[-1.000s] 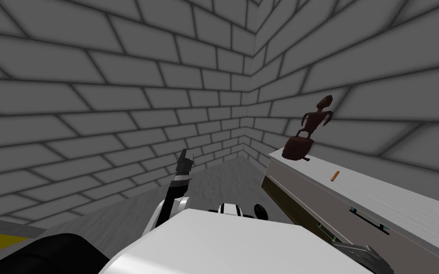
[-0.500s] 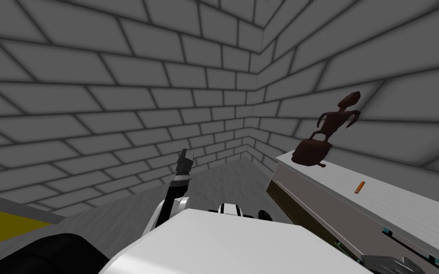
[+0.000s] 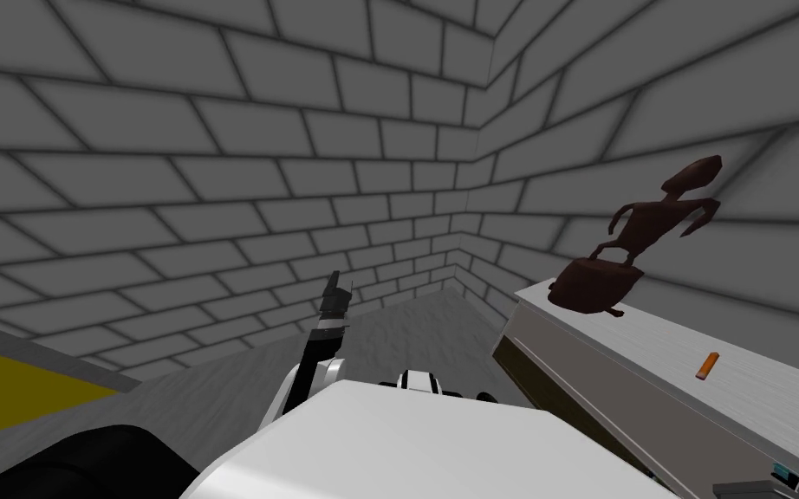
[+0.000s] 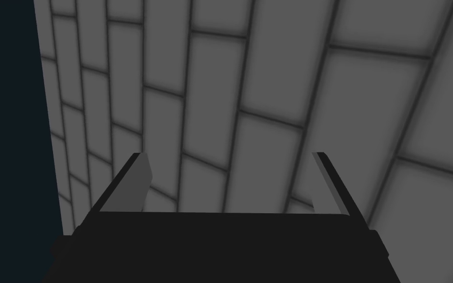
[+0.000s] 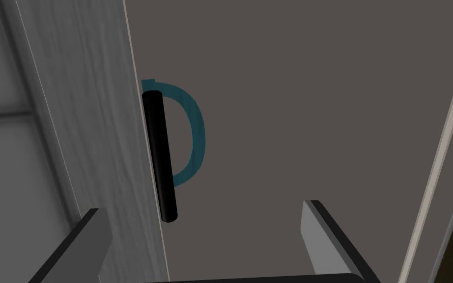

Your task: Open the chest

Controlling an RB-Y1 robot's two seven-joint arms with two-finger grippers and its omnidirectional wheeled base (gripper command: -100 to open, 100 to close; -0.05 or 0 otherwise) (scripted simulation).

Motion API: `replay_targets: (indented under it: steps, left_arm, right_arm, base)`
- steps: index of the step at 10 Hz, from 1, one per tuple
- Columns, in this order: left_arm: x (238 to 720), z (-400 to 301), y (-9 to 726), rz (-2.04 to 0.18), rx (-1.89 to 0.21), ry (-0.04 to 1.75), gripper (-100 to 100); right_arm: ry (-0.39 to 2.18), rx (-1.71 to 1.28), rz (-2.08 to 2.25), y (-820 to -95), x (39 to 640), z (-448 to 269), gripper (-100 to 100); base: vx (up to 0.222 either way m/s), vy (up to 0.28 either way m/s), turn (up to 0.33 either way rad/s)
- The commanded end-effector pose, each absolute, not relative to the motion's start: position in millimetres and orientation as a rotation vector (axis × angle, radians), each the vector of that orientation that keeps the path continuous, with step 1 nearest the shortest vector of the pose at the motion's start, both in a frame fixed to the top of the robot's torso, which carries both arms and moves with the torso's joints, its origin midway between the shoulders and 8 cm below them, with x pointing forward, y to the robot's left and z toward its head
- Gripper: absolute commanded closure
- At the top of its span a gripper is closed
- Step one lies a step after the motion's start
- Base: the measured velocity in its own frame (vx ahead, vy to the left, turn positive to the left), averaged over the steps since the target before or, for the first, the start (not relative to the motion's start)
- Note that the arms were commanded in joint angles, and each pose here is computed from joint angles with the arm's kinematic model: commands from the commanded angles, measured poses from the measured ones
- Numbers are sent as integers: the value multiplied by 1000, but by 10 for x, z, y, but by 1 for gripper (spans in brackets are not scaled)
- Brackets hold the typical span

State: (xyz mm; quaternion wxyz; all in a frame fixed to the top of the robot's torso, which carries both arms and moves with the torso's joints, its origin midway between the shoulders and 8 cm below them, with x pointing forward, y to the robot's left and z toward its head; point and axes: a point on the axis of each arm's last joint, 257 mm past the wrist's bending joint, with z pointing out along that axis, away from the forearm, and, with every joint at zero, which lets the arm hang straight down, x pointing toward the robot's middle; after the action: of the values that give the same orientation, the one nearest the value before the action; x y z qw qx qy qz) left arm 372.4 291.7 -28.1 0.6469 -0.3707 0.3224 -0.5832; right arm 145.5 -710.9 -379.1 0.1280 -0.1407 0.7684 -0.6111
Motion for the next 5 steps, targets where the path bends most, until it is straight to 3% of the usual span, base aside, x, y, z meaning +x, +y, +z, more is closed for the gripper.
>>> replay_targets:
  steps: [1,2,5]
  left_arm:
    - [3724,-281,2917,-1326,-843,733,0]
    - [3724,-281,2917,-1326,-843,733,0]
    - [3724,-280,2915,-1327,-843,733,0]
  right_arm:
    - [2238,-406,-1778,-7109,1449,-3803,-100]
    - [2237,-405,-1779,-7111,1449,-3801,100]
    - [2228,-419,-1774,-7103,1474,-3758,100]
  base:
    - [19,-61,19]
    - [3,-10,-1]
    - [-42,140,-37]
